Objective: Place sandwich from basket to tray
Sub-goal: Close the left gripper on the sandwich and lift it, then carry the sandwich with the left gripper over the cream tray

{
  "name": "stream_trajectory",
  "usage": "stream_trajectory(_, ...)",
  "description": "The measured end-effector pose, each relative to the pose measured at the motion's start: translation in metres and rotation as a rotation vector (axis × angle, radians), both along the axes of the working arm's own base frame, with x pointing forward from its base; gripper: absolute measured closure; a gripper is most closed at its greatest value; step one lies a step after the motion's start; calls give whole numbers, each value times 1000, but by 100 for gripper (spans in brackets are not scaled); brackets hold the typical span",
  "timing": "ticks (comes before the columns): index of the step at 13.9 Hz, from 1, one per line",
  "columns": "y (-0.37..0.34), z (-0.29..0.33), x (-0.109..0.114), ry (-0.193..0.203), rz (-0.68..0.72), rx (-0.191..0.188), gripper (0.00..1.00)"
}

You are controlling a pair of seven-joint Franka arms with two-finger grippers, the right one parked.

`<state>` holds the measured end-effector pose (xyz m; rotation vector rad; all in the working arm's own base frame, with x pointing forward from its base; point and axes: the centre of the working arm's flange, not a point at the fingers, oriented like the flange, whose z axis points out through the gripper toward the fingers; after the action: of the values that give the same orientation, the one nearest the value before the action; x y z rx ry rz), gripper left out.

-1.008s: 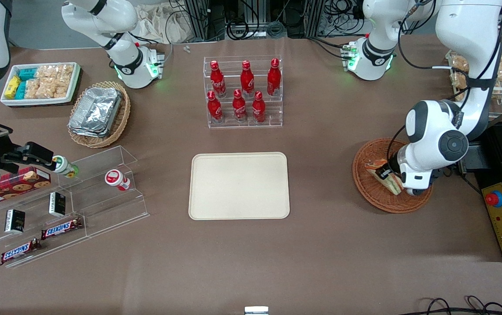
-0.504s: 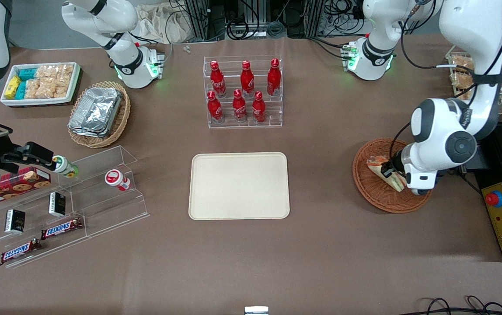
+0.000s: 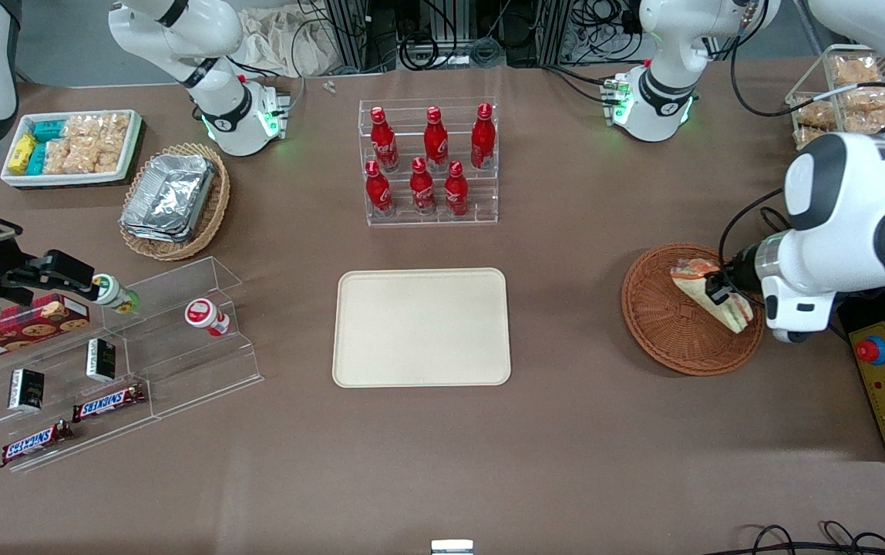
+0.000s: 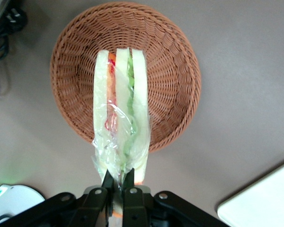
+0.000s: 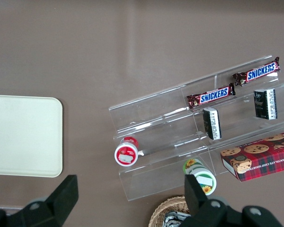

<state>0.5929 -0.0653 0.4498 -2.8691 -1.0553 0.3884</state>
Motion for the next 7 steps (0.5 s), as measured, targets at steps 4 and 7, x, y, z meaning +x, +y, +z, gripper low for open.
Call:
stream_trajectory(4, -43, 36, -1, -23, -103, -16, 89)
stream_trajectory(7, -94, 45, -10, -30, -174, -19, 89)
